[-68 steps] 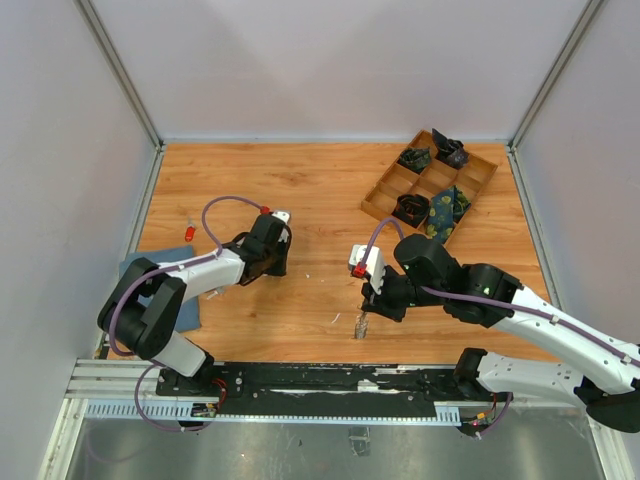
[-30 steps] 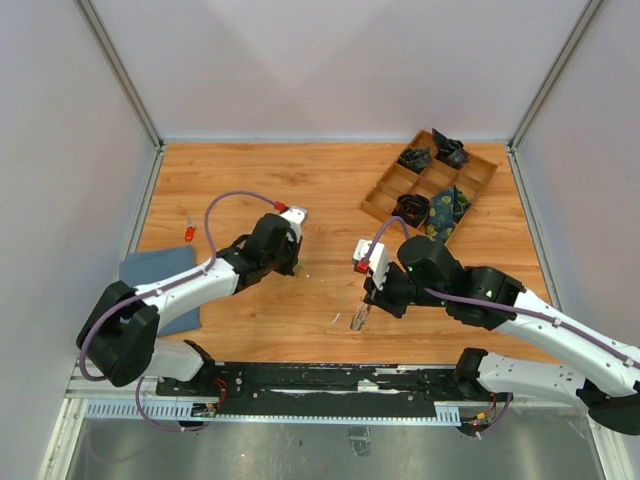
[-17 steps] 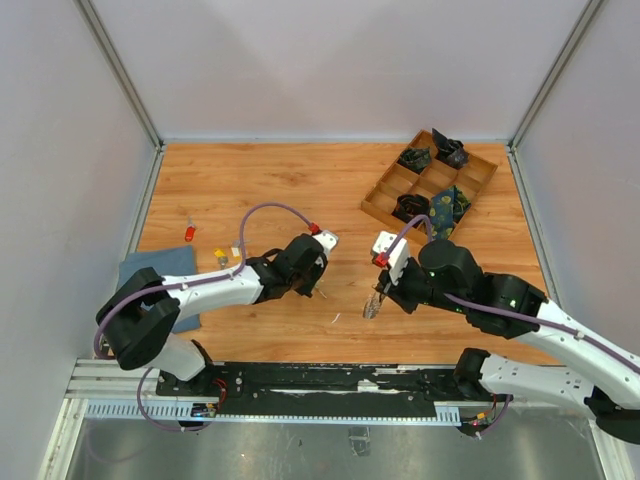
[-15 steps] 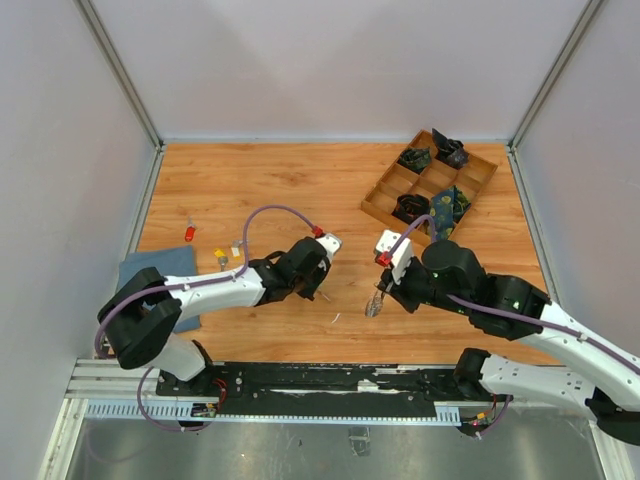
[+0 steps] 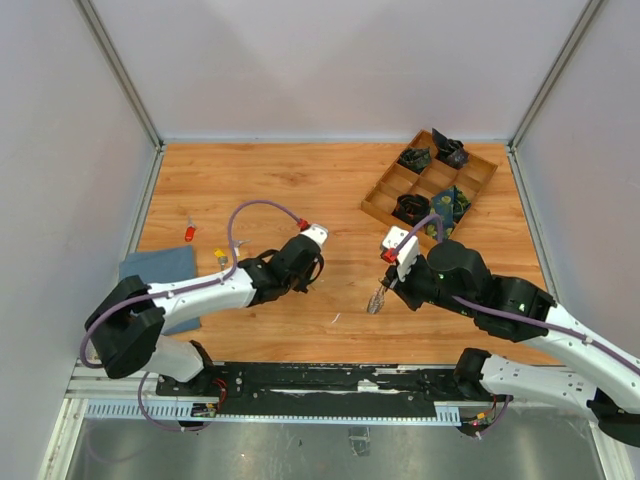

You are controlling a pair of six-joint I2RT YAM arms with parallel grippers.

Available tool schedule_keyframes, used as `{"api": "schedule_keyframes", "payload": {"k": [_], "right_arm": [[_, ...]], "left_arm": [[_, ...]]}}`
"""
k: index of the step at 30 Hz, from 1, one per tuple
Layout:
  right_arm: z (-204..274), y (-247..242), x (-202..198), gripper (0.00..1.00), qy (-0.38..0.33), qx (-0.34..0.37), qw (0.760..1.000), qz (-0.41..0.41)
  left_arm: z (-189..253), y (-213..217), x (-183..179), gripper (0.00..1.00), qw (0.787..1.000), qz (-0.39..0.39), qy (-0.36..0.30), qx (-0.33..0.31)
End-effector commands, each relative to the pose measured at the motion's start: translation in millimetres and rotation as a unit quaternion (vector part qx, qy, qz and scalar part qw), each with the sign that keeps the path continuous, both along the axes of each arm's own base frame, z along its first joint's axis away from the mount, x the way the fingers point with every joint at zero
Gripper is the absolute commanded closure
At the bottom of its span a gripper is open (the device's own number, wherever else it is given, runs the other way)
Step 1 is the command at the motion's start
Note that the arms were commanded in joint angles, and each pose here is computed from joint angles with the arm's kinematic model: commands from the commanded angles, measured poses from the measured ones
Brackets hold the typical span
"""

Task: Put the keys on the keyring
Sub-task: Move the key to the center of the board.

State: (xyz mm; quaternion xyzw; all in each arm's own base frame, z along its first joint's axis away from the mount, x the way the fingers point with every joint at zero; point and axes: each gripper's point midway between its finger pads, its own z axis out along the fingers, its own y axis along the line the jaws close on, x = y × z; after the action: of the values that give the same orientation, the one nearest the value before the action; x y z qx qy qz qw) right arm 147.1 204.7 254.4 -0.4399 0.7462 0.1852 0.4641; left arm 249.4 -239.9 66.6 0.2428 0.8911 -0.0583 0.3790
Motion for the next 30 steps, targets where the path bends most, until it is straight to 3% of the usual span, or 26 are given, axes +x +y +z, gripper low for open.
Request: {"api": "schedule_keyframes", "payload": {"k": [1,6,15,30], "right_arm": [[2,-1,-2,0.97,0.000,0.005,1.000,-0.005],[-1,2,-2,0.97,0.006,0.000,1.000,0.000],[-4,3,-2,0.96,0.011,-0.003,1.000,0.000],[-6,4,0,0.96,0.013,-0.005,1.000,-0.006]], "left_arm": [[18,41,17,0.99,0.996,0.087,-0.032,0.005],[29,76,34,1.00,0.986,0.146,-0.058,0.052],[-13,64,36,1.00,0.986,0.113,-0.013,0.121],[-14,8,27,0.99,0.998,0.054,-0.004,0.038]]}}
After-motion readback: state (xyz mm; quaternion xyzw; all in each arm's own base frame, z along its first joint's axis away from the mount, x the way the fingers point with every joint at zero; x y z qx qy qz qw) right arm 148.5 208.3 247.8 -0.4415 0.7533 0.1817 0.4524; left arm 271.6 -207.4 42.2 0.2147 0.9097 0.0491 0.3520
